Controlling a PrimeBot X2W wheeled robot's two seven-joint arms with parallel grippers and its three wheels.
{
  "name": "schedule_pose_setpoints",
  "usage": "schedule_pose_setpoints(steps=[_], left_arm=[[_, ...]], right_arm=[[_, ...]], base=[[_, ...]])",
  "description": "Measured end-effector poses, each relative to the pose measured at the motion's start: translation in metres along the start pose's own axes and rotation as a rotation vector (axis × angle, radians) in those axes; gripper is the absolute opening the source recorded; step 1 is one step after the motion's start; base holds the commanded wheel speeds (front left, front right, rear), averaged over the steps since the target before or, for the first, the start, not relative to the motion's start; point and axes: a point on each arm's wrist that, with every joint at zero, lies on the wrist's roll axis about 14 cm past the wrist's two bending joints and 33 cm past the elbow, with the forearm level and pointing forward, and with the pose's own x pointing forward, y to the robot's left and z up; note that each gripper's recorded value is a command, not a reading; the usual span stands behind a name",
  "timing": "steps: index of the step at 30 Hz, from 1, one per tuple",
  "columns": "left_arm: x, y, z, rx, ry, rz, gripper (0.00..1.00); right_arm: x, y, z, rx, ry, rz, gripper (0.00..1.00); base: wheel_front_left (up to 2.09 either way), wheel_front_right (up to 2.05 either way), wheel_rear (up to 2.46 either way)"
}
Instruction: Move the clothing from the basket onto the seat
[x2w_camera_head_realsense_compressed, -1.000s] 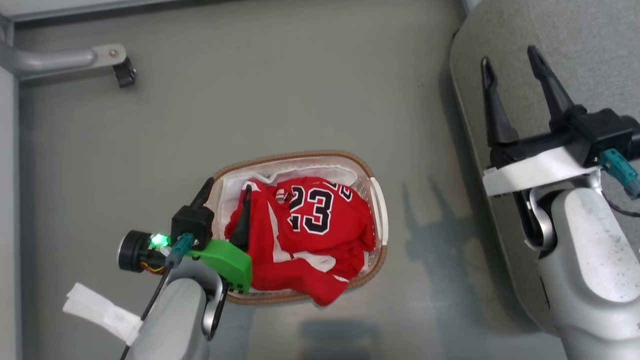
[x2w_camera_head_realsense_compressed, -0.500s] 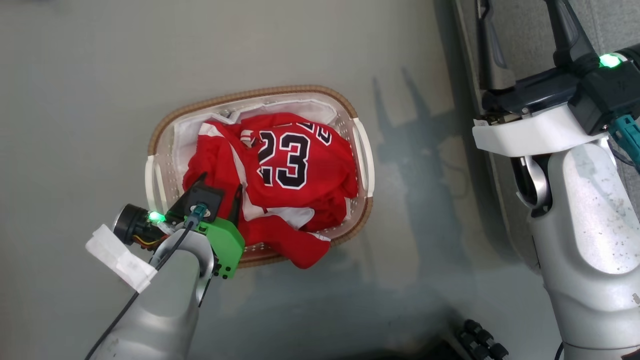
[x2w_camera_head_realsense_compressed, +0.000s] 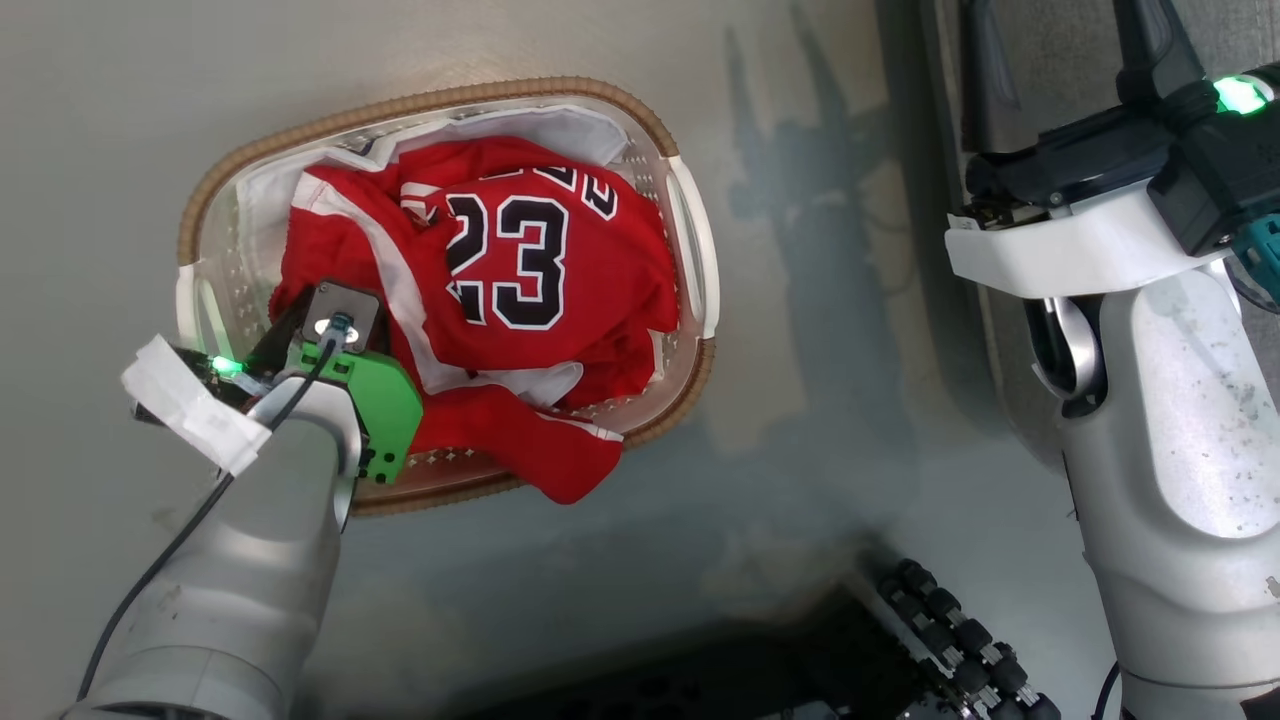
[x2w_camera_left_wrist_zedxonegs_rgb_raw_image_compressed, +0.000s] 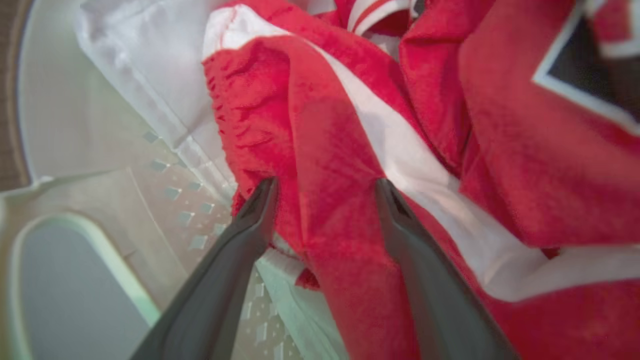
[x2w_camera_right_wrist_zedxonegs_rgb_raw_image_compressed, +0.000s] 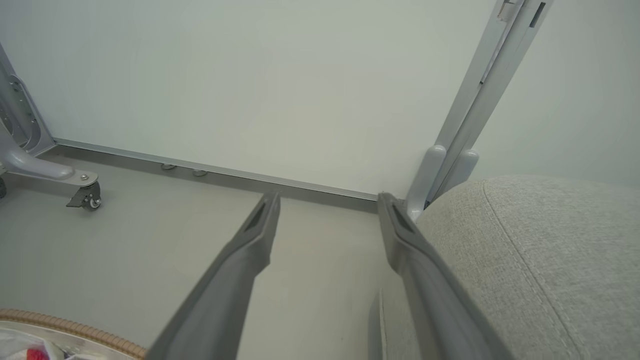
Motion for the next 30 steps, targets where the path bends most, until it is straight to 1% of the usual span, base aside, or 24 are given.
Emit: schedule_pose_setpoints(steps=[2, 8, 9, 10, 11, 19, 28, 30], left_arm=[[0.006, -0.002, -0.007, 0.007, 0.044, -0.008, 1.0], [0.018, -0.018, -0.005, 0.014, 0.074, -0.096, 1.0], [0.019, -0.023, -0.006, 0.014, 0.077, -0.117, 0.95], [0.019, -0.027, -0.006, 0.011, 0.074, -0.134, 0.44], [0.019, -0.03, -0.004, 0.0, 0.067, -0.141, 0.0], [0.005, -0.026, 0.02, 0.005, -0.046, -0.106, 0.0], [-0.035, -0.031, 0.047, 0.045, -0.161, -0.087, 0.0], [-0.046, -0.03, 0.06, 0.032, -0.207, -0.073, 0.0]], right_arm=[[-0.001, -0.001, -0.006, 0.0, 0.012, -0.004, 1.0], [-0.004, -0.005, -0.015, 0.006, 0.033, -0.02, 1.0], [-0.005, -0.006, -0.016, 0.005, 0.036, -0.022, 1.0], [-0.005, -0.007, -0.016, 0.004, 0.037, -0.024, 1.0], [-0.005, -0.008, -0.016, 0.006, 0.038, -0.028, 1.0], [-0.008, -0.008, -0.004, 0.018, 0.027, -0.037, 1.0], [-0.027, -0.008, 0.024, 0.036, 0.015, -0.053, 1.0], [-0.034, -0.008, 0.032, 0.041, 0.011, -0.061, 1.0]], base=[[0.0, 0.0, 0.0], [0.0, 0.0, 0.0], [0.0, 0.0, 0.0], [0.0, 0.0, 0.0], [0.0, 0.0, 0.0], [0.0, 0.0, 0.0], [0.0, 0.0, 0.0], [0.0, 0.0, 0.0]])
